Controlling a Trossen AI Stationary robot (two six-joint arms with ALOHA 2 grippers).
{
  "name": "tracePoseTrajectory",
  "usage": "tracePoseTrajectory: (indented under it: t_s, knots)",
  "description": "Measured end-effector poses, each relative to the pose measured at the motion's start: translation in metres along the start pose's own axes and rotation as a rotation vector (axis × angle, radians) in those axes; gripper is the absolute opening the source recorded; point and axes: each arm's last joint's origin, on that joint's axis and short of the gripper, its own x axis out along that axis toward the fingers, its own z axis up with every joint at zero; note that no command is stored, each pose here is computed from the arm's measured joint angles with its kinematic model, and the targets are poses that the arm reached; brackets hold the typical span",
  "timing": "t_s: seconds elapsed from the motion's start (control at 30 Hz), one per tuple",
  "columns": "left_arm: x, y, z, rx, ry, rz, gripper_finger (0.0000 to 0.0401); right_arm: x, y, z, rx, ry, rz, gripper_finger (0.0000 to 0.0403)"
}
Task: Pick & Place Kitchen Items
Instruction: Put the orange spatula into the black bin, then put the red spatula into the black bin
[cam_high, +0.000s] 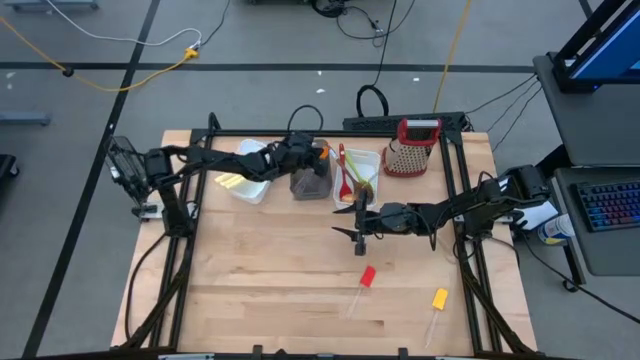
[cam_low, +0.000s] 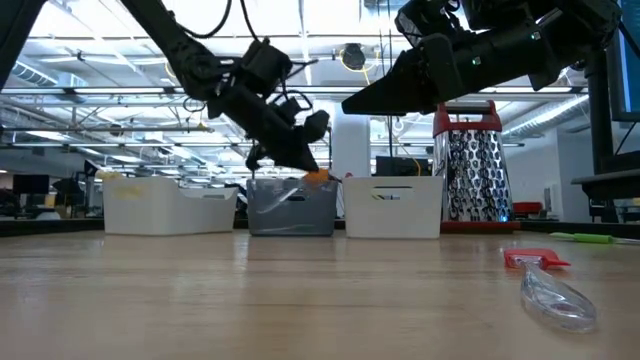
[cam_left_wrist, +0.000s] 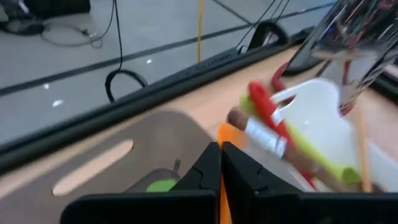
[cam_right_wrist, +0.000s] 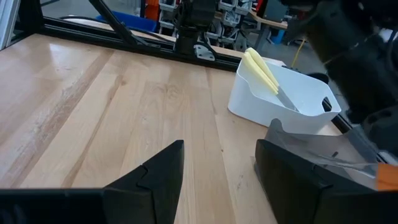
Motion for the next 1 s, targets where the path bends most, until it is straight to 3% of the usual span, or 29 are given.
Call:
tracePoseTrajectory:
  t_s: [0.53, 0.77, 1.0]
  knots:
    - [0.008, 0.012, -0.016, -0.007, 0.083, 0.127, 0.0009, 0.000, 0.000, 0.000, 0.000, 0.000, 0.000, 0.0192]
    - [0.007, 0.013, -0.017, -0.011, 0.099, 0.134, 0.0050, 0.000, 0.001, -0.001, -0.003, 0.009, 0.007, 0.0192]
    - [0.007, 0.013, -0.017, 0.006, 0.100, 0.133, 0.0099, -0.001, 0.009, -0.004, 0.074, 0.030, 0.246, 0.0200]
